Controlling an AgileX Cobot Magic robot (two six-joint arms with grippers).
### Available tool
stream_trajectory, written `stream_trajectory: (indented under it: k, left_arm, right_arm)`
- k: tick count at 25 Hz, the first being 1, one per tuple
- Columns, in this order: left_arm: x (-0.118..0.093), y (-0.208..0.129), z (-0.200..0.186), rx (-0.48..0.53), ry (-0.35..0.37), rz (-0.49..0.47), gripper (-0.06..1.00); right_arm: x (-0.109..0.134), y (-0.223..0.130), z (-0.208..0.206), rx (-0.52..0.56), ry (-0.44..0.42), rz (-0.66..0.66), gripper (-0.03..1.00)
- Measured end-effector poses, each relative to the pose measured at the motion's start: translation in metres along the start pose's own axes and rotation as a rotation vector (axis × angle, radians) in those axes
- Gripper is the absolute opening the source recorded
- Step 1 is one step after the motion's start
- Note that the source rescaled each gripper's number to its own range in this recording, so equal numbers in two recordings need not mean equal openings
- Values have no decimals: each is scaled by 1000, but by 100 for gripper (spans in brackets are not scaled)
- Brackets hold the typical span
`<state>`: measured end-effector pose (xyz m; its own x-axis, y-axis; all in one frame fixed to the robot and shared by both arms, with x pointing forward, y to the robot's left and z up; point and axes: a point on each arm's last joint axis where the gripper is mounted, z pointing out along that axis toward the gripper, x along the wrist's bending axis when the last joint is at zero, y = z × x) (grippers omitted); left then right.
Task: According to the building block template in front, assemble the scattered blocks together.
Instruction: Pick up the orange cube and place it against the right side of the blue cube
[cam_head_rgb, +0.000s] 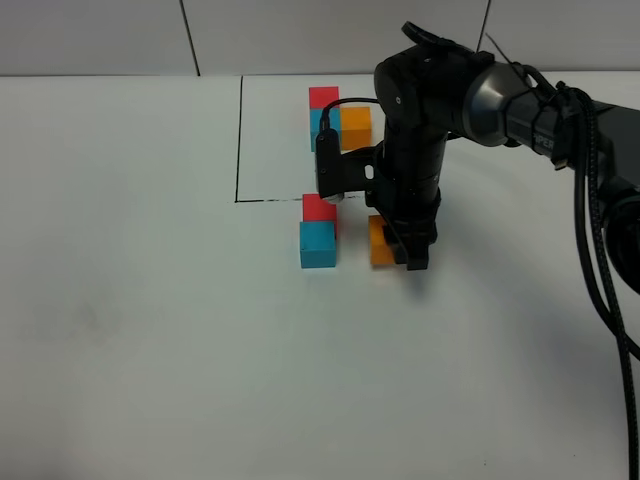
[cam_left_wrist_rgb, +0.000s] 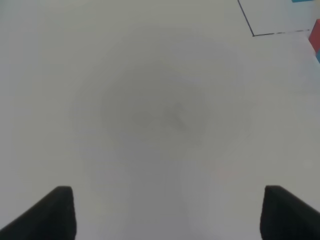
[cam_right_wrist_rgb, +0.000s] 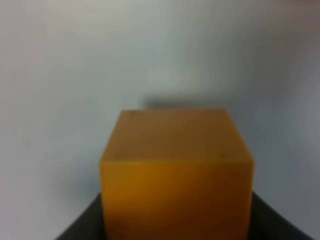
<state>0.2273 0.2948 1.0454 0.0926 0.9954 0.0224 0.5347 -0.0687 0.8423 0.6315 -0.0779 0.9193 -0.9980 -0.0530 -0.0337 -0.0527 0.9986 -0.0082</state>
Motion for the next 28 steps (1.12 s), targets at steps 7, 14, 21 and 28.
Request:
stream_trajectory:
  k: [7, 14, 21, 28]
  left_arm:
    - [0, 0, 0, 0, 0, 0, 78]
    - [0, 0, 0, 0, 0, 0, 78]
    - [0, 0, 0, 0, 0, 0, 78]
    - [0, 0, 0, 0, 0, 0, 78]
  right_arm:
    - [-4, 11, 12, -24, -35, 40, 0]
    - [-6, 13, 22, -34, -35, 96, 0]
    - [-3, 23, 24, -39, -44, 90, 0]
    - [-2, 29, 24, -55, -61, 83, 0]
